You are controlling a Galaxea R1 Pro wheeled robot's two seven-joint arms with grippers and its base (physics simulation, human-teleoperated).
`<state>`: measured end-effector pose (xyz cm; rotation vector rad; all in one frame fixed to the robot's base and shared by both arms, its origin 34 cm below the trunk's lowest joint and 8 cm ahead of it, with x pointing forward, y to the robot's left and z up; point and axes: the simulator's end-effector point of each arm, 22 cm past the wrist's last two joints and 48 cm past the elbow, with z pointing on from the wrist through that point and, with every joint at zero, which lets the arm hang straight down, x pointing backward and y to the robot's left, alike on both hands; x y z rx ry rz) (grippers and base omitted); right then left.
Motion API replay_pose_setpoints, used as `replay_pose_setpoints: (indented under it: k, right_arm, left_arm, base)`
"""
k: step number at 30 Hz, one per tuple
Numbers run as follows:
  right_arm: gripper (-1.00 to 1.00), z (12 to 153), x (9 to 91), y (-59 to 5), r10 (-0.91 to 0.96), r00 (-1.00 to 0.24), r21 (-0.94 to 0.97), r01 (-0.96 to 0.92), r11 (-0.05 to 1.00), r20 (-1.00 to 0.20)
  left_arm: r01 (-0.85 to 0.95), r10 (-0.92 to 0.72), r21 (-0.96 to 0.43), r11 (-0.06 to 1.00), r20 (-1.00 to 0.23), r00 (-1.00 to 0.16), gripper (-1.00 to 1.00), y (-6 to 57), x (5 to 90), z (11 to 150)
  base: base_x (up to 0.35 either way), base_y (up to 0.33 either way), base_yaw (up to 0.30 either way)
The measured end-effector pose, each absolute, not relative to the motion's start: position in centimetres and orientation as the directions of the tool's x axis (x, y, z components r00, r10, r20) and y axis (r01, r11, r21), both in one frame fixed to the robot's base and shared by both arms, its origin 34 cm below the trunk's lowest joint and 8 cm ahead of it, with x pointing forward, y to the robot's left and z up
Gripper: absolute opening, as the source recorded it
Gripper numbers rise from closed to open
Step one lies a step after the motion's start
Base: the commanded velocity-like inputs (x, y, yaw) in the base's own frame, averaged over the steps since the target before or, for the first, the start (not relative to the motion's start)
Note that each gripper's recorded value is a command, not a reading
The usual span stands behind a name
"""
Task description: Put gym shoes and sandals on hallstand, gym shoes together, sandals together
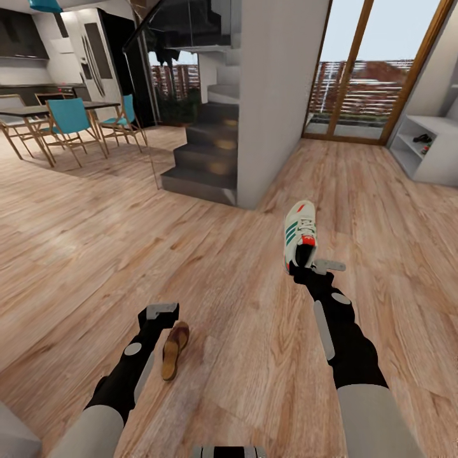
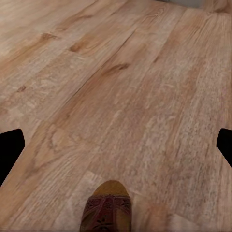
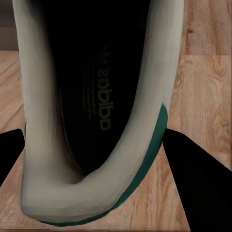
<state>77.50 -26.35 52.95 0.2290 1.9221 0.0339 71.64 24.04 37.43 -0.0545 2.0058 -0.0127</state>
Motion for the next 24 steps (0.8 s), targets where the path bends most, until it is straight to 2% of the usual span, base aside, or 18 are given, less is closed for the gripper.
replay_pose_setpoints:
  k: [24]
  right_arm:
    - [-1.0,44.1,77.2,-26.4,0.176,-0.45,0.115,0.159,0.981,-0.876]
  left_arm:
    - [-0.038,-0.045,-0.029,0.999,-0.846,-0.531,1.0,24.1,69.5,29.3]
  base:
    - [0.0,0.0,-0.003]
